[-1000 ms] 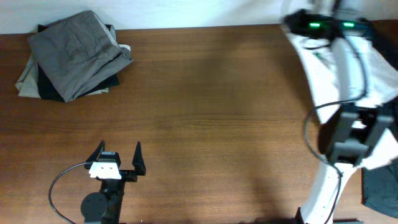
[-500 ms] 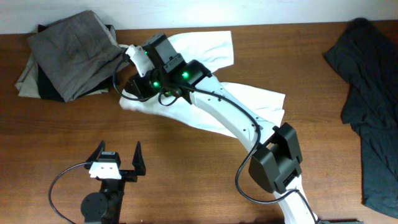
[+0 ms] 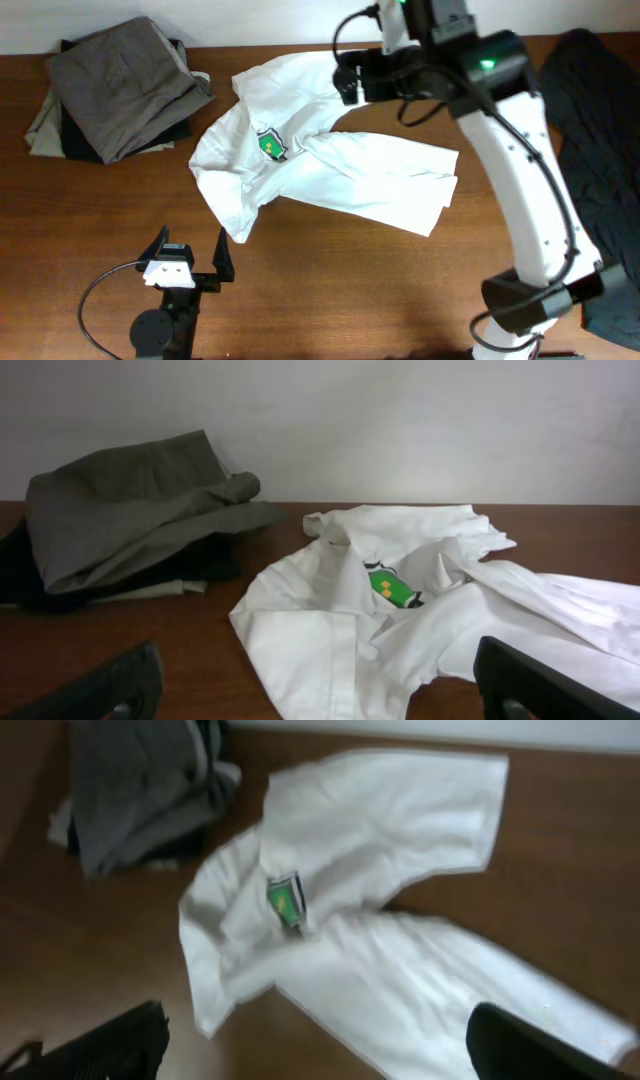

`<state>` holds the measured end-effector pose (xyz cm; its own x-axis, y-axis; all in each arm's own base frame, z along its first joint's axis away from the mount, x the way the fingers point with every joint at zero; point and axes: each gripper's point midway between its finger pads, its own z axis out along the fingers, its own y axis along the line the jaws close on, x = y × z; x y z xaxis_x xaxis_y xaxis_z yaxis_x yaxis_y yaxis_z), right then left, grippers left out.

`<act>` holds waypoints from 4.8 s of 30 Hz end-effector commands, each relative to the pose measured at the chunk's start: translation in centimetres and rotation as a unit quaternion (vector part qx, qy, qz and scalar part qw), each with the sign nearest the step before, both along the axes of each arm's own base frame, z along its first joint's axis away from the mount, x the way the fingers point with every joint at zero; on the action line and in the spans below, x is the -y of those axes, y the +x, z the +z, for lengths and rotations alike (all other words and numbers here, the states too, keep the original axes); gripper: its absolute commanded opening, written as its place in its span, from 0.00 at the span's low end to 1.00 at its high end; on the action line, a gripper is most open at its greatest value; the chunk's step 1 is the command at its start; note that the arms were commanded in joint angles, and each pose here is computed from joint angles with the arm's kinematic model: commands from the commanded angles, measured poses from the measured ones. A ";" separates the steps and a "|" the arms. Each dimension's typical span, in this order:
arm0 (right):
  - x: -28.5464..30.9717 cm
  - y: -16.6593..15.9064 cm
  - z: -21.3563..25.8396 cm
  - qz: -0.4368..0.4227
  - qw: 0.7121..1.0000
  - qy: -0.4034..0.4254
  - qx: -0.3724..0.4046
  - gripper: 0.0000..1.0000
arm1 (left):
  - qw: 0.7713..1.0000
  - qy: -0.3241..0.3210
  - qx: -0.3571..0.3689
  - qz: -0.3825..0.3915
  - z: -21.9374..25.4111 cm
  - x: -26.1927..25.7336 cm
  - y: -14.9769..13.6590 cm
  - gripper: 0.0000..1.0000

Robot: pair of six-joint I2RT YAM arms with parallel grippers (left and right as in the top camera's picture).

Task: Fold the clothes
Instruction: 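Lift the white T-shirt with the right gripper and drop it mid-table, then grasp the T-shirt's left edge with left gripper, right edge with right, then lift the T-shirt with both grippers and lay it flat, spread out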

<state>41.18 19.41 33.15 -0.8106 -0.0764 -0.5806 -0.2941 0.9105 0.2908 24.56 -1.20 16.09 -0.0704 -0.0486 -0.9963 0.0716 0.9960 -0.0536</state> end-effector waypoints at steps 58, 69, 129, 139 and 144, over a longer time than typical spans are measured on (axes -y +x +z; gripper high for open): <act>5.3 -8.1 -0.5 -0.075 0.989 -0.050 -0.116 0.99 | 0.794 -0.153 -0.574 0.131 -13.2 3.3 14.5 0.91; 5.3 -8.1 -0.5 -0.075 0.989 -0.050 -0.116 0.99 | 0.793 -0.144 -0.575 0.139 -14.3 2.9 14.8 0.39; 14.2 -11.9 -33.4 -0.328 0.887 -0.127 -0.301 0.74 | 0.783 -0.086 -0.546 0.287 -0.2 -4.3 8.7 0.02; 14.2 -11.7 -33.7 -0.333 0.887 -0.113 -0.301 0.04 | 0.782 -0.085 -0.547 0.287 -0.2 -4.2 8.6 0.01; 15.5 -11.1 -28.6 -0.355 0.886 -0.094 -0.283 0.04 | 0.790 -0.089 -0.536 0.284 2.5 -4.3 6.9 0.01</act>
